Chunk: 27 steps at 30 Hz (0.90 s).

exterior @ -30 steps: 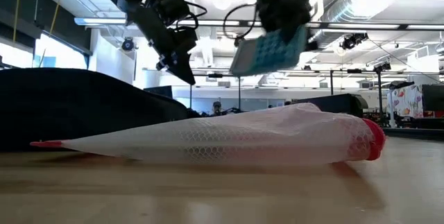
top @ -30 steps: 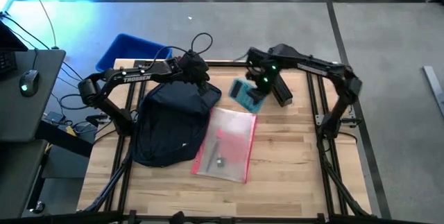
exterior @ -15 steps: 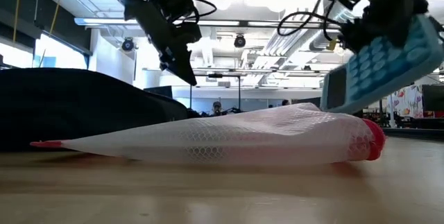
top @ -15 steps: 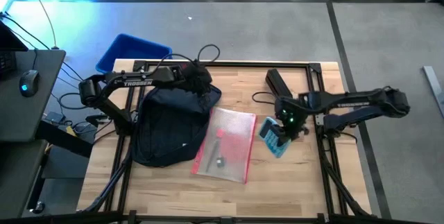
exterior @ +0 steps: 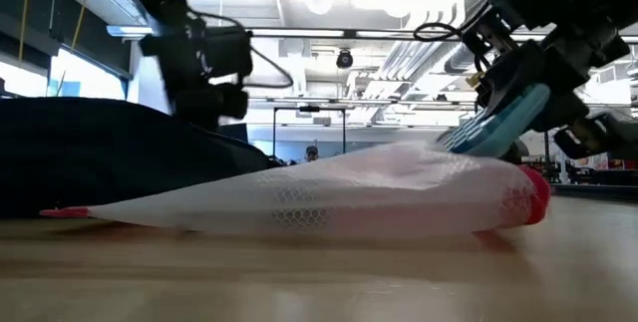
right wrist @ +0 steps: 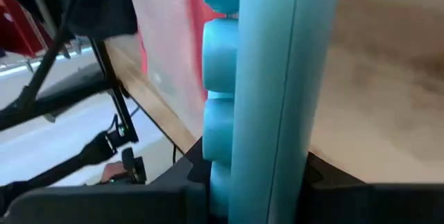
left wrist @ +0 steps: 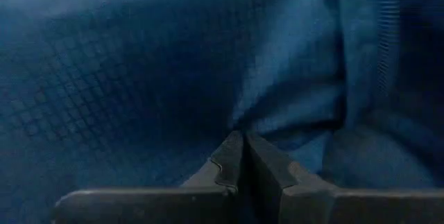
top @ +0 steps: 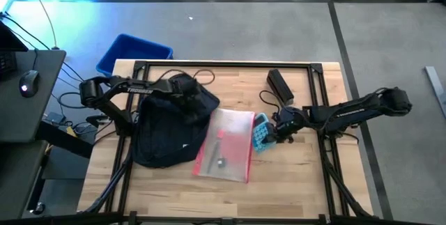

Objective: Unpack backpack
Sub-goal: Put the blue calculator into the transparent pink zip bag

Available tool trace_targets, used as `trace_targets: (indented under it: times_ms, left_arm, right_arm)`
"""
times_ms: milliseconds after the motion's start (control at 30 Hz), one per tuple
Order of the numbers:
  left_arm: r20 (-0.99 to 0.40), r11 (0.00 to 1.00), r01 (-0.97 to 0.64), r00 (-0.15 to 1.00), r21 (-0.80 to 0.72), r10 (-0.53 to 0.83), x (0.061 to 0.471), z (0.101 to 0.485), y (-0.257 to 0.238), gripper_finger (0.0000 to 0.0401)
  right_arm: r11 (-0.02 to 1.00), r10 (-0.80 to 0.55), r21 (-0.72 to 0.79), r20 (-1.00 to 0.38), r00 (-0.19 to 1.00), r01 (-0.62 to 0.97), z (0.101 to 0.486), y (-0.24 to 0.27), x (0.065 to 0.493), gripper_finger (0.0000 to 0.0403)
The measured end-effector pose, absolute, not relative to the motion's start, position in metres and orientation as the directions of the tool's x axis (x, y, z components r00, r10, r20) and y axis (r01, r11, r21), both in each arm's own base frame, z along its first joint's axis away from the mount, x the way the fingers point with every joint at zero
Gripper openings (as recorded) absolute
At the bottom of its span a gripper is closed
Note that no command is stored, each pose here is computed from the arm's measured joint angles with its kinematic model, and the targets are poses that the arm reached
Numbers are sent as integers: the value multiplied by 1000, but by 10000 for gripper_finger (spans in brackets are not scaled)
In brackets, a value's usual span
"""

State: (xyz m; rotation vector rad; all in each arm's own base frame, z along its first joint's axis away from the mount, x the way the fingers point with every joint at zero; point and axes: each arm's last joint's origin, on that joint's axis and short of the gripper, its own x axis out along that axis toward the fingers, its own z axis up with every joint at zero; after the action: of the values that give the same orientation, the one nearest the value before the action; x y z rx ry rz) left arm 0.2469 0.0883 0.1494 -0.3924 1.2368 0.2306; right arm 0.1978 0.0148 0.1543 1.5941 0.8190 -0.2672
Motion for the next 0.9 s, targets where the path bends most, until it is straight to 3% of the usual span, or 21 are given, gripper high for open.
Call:
trace_targets:
  times_ms: [100, 267, 400, 567, 733, 900]
  left_arm:
    - [-955, 913, -371, 289, -168, -58, 240, 136, 77, 0]
    - [-943, 913, -359, 326, -194, -72, 240, 128, 64, 0]
    - [-926, 922, -330, 371, -203, -72, 246, 128, 57, 0]
    - [-920, 919, -356, 390, -168, -17, 250, 130, 56, 0]
    - [-964, 889, -457, 225, 26, 144, 244, 156, 61, 0]
    - [-949, 875, -485, 274, 1, 153, 244, 205, 56, 0]
  right_arm:
    - [52, 330, 798, -581, 744, 600, 156, 14, 201, 67]
    - [89, 307, 804, -584, 752, 588, 147, 14, 210, 67]
    - [175, 305, 840, -542, 783, 513, 136, 14, 225, 67]
    - [244, 242, 867, -487, 839, 434, 120, 13, 242, 67]
    - [273, 219, 869, -473, 853, 412, 105, 13, 251, 67]
    - [272, 186, 896, -406, 895, 351, 100, 13, 258, 67]
